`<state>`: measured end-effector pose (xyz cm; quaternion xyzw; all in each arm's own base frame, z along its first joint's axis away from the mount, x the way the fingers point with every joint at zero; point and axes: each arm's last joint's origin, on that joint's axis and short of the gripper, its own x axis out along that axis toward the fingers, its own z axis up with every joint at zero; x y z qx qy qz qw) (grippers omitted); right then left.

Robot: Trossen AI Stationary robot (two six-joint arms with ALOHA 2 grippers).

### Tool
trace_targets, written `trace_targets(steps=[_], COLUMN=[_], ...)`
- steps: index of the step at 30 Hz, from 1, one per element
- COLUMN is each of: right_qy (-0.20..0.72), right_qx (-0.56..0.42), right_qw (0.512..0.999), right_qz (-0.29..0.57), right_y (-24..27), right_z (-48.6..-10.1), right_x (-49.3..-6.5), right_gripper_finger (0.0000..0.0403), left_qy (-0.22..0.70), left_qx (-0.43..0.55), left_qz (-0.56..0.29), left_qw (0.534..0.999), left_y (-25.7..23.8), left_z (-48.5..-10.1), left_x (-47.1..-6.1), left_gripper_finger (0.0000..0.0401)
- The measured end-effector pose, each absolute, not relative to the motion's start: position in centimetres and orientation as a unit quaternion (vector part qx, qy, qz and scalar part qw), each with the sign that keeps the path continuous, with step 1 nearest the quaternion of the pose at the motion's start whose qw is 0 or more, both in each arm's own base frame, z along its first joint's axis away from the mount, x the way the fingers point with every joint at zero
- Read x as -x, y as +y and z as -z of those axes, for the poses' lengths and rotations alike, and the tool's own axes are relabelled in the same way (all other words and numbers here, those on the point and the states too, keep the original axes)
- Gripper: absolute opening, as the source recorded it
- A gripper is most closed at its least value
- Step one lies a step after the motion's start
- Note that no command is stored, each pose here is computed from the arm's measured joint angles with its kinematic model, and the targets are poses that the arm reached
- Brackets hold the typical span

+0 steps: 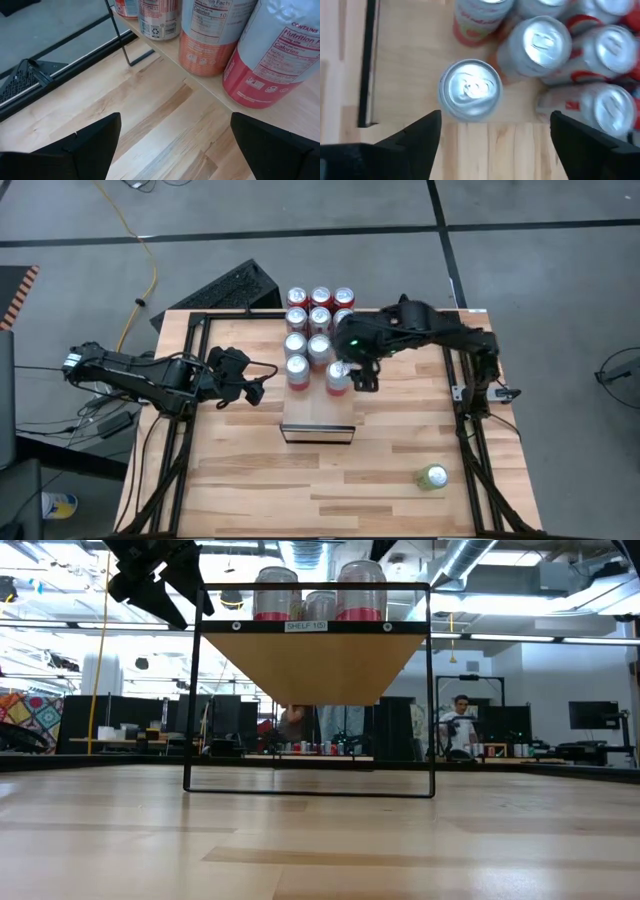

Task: Place canned beverage on shelf
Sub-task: Put the pink-white soda can on the shelf aligned with the other pink-white soda can

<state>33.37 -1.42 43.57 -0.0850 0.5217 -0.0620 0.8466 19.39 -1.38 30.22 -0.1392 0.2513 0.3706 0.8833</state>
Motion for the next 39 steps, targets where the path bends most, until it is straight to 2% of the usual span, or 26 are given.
trace_targets(steps=[4, 11, 14, 19, 25, 39], right_qy=[0.494, 0.435, 0.369, 0.278, 0.285, 0.321], right_qx=[0.061, 0.002, -0.036, -0.068, -0.084, -0.074], right_qw=[0.864, 0.895, 0.923, 0.951, 0.943, 0.934], right_qz=[0.075, 0.095, 0.103, 0.120, 0.146, 0.139], right_y=[-0.9, 0.0, 0.2, 0.2, 0.1, 0.2], right_z=[-45.5, -45.9, -44.3, -40.0, -34.9, -31.4], right_x=[-30.7, -25.0, -23.5, -23.8, -24.8, -28.3], right_gripper_finger=[0.0307, 0.0183, 0.0134, 0.0073, 0.0010, 0.0001], left_qy=[0.252, 0.250, 0.251, 0.255, 0.255, 0.255], left_qx=[0.139, 0.140, 0.137, 0.128, 0.128, 0.130], left_qz=[-0.371, -0.371, -0.370, -0.367, -0.367, -0.367], left_qw=[0.883, 0.883, 0.884, 0.885, 0.885, 0.885], left_y=[-1.4, -1.4, -1.4, -1.4, -1.4, -1.4], left_z=[-30.2, -30.2, -30.2, -30.2, -30.2, -30.2], left_x=[-19.4, -19.4, -19.4, -19.4, -19.4, -19.4], left_gripper_finger=[0.0363, 0.0363, 0.0363, 0.0363, 0.0363, 0.0363])
